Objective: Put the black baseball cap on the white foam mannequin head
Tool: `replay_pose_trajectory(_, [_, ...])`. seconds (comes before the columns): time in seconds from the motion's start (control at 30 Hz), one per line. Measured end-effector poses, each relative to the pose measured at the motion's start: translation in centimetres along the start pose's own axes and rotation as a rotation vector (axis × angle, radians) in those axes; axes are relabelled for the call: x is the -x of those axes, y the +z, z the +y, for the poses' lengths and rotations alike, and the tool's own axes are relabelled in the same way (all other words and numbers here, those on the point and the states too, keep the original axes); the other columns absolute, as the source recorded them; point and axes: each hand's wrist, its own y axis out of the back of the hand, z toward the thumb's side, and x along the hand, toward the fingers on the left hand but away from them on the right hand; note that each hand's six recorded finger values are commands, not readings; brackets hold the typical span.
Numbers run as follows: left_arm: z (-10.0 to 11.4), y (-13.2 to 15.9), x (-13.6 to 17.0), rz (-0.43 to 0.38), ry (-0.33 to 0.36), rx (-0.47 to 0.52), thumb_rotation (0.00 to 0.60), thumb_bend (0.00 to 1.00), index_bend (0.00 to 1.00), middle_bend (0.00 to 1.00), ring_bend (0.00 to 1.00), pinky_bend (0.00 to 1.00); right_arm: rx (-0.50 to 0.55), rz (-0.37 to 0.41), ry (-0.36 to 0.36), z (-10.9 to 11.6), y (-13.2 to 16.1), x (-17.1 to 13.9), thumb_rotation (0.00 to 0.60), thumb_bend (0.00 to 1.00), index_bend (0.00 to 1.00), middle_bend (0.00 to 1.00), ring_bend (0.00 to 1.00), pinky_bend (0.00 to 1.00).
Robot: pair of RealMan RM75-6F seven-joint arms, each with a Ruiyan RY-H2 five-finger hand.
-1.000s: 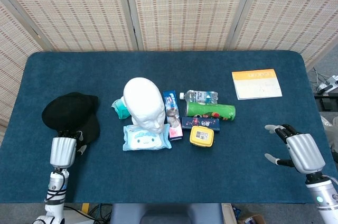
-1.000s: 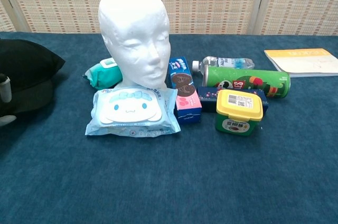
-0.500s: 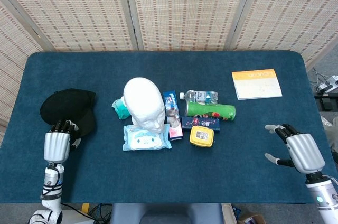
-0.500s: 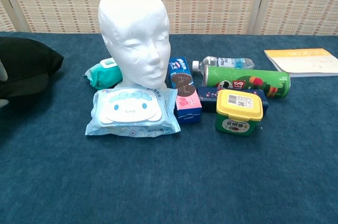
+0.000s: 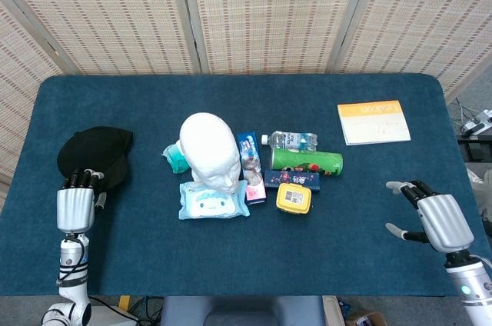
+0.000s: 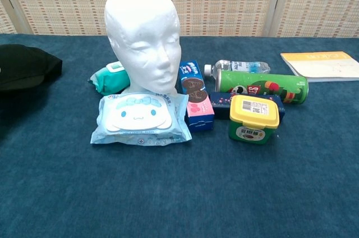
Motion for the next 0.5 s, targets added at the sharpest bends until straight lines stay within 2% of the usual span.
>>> replay_pose_trajectory(0.5, [-0.7,-1.0,-0.42,0.072,-0.047,-0.014,0.6,0.22,0.4,0.4,0.27,0.43,0.001,-0.001,-0.001,0.03,-0.06,0.02,0.6,0.0,0.29,0.39,0.29,0.62])
